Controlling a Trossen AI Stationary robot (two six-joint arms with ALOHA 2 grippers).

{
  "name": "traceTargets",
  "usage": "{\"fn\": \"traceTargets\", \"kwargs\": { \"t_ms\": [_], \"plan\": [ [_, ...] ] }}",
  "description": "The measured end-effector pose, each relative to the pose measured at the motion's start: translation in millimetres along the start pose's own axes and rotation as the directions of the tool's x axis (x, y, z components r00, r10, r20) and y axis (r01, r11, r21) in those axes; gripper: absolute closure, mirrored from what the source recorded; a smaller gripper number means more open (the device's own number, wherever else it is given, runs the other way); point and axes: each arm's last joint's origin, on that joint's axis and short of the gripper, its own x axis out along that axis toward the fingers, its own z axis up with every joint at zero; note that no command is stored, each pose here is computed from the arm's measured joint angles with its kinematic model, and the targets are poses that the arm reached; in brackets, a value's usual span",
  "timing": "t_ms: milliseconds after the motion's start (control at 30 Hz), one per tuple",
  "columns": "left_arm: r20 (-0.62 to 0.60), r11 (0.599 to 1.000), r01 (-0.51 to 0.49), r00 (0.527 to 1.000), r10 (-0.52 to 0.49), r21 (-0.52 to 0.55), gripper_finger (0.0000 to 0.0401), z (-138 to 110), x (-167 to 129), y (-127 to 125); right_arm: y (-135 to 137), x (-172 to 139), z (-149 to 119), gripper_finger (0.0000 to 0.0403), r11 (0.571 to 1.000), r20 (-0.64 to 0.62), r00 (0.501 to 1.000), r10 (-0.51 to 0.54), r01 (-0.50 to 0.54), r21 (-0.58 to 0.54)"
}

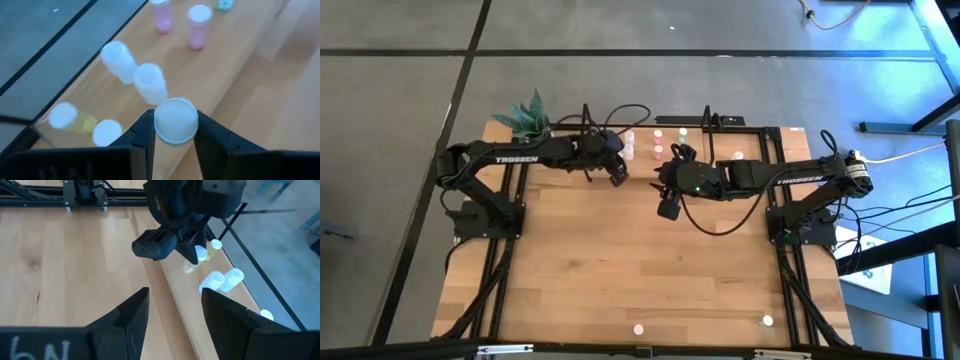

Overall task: Pick and place medicine bottles onto shelf by color
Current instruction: Put the yellow pill bottle on the shelf aligned with the other yellow pill bottles

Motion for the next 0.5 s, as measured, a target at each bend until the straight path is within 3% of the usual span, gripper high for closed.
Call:
{"fn": "traceTargets", "kwargs": {
  "t_ms": [267, 500],
  "plan": [
    [-0.014, 0.993, -0.065, 0.998, 0.064, -0.102, 0.0309, -18.8, 2.4, -13.6, 0.0, 0.0, 0.0, 0.0219, 1.000, 0.000, 1.000, 0.000, 0.000, 0.000],
    [0.079, 0.941, -0.231, 0.963, 0.257, -0.249, 0.0309, -26.6, -9.3, -34.1, 0.0, 0.0, 0.0, 0.0219, 1.000, 0.000, 1.000, 0.000, 0.000, 0.000]
  ]
}}
